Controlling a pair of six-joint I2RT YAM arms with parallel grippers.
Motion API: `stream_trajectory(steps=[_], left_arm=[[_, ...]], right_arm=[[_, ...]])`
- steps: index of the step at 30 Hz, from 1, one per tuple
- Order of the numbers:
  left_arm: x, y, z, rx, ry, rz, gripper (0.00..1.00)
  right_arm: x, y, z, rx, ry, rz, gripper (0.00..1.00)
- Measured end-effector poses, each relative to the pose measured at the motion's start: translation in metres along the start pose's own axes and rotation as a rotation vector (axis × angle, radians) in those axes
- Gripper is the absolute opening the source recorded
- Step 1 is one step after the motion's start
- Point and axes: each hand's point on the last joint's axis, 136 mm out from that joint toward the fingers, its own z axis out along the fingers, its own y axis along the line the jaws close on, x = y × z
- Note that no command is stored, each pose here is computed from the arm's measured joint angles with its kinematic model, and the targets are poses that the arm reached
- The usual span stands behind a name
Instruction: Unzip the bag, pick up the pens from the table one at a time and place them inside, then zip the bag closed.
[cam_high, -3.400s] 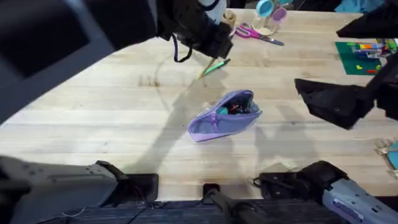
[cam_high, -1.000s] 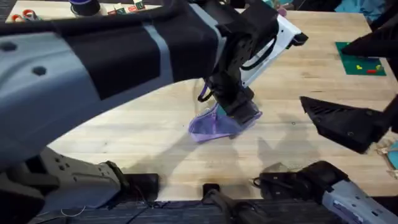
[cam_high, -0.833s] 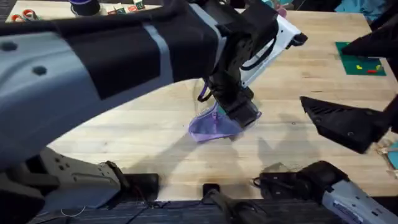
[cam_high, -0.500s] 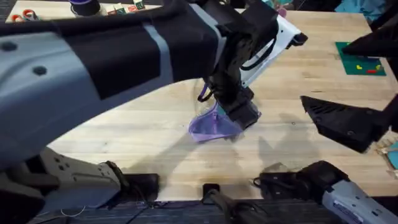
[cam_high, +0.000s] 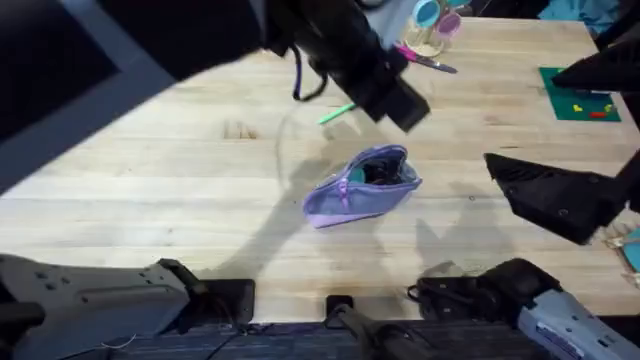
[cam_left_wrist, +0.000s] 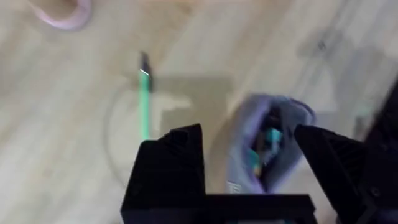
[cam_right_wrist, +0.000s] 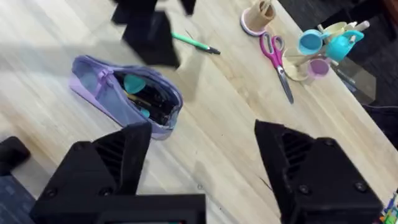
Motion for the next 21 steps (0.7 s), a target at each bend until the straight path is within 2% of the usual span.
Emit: stream_trajectory(steps=[5,9,12,17,21], left_arm=[[-0.018,0.025,0.001,-0.06,-0.075,0.073,0.92],[-0.022,0.04,0.013,-0.124,-0.074,0.108,0.962],[-0.016,0.052,0.032,-0.149,-0.035,0.107,0.988],[0.006,0.074,0.072,-0.158,0.055,0.078,0.993],[0.016,0.093,0.094,-0.171,0.081,0.052,0.992]], right_arm=[[0.0,0.0,0.0,0.0,0.0,0.0,0.995],[0.0,0.0,0.0,0.0,0.0,0.0,0.995],[0.0,0.0,0.0,0.0,0.0,0.0,0.996],[0.0,-0.001,0.0,0.005,0.002,0.001,0.996],[0.001,-0.001,0.0,0.007,0.004,0.001,0.996]])
